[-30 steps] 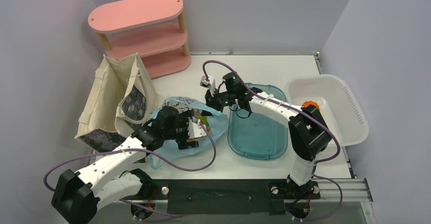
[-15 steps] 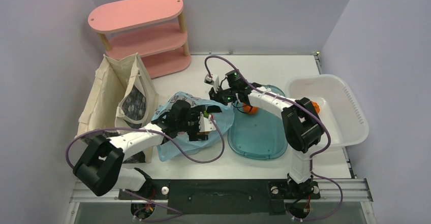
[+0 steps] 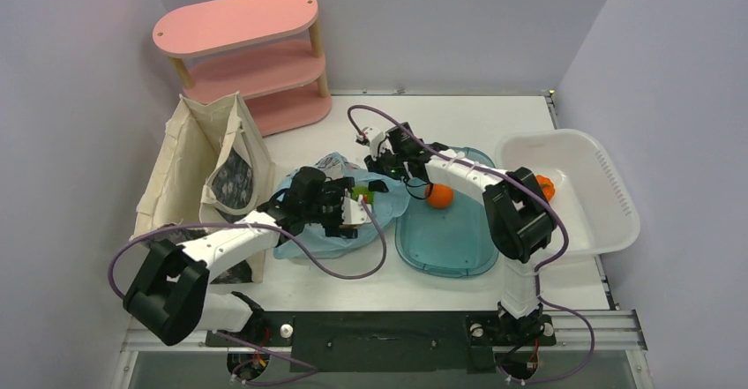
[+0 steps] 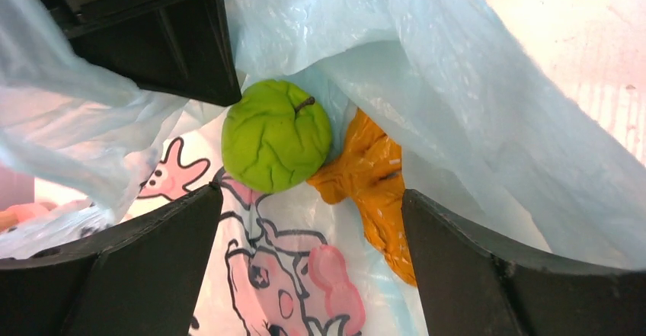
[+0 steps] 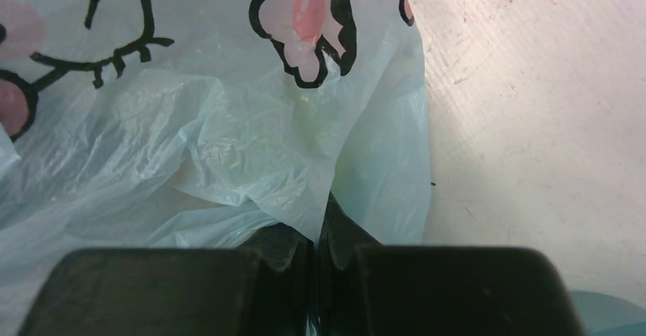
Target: Untie the knot of the grocery bags and take out the mixed food
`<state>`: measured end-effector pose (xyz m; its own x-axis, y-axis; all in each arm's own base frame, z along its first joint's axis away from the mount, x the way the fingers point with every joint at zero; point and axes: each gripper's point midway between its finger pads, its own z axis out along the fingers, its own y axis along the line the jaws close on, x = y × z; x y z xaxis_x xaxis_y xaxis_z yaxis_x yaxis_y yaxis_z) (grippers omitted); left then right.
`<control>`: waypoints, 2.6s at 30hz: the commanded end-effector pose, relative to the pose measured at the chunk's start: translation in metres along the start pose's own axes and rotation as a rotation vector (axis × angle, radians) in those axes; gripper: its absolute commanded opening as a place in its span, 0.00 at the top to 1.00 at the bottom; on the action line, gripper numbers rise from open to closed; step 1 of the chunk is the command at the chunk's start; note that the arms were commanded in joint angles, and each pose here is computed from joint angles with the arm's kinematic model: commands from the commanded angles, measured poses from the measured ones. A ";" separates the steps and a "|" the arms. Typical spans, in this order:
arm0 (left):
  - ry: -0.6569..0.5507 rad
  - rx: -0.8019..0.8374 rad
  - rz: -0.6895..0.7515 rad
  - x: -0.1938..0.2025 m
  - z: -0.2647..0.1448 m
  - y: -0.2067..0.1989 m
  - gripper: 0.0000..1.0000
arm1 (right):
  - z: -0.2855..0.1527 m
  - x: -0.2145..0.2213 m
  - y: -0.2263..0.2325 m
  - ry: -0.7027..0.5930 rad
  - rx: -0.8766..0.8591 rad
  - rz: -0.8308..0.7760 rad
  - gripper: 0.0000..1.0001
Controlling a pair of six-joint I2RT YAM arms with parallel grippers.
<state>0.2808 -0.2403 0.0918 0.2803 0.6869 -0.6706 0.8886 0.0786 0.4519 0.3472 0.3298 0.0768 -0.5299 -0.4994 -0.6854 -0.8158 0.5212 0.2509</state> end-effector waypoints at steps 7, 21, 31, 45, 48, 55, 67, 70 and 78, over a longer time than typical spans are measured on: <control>-0.002 0.007 0.005 0.003 -0.024 -0.009 0.14 | 0.024 0.004 0.047 0.095 -0.088 -0.085 1.00; 0.081 0.017 0.013 0.035 -0.032 -0.012 0.13 | 0.022 0.007 0.070 0.099 -0.232 -0.064 1.00; 0.078 0.065 -0.021 0.037 -0.014 -0.006 0.09 | 0.022 0.005 0.070 0.097 -0.247 -0.067 1.00; 0.133 0.127 -0.062 0.054 0.017 -0.002 0.20 | 0.021 0.002 0.068 0.089 -0.256 -0.074 1.00; 0.122 0.122 -0.085 0.051 0.005 -0.005 0.29 | 0.015 -0.003 0.064 0.074 -0.245 -0.072 1.00; 0.084 0.070 -0.144 0.040 -0.030 -0.012 0.39 | -0.007 -0.026 0.058 0.014 -0.217 -0.071 0.84; 0.054 0.025 -0.159 0.023 -0.070 -0.018 0.41 | -0.053 -0.061 0.037 -0.074 -0.088 -0.079 0.48; 0.055 0.035 -0.159 0.022 -0.074 -0.022 0.41 | -0.064 -0.069 0.035 -0.103 -0.080 -0.072 0.42; 0.006 0.004 -0.156 -0.002 -0.092 -0.013 0.40 | -0.094 -0.078 0.011 -0.160 -0.082 0.031 0.22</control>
<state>0.2390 -0.1694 0.1112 0.1089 0.7193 -0.6861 0.9270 0.1756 0.3313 0.3414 0.3259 0.1563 -0.5292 -0.4454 -0.7222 -0.8304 0.4466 0.3331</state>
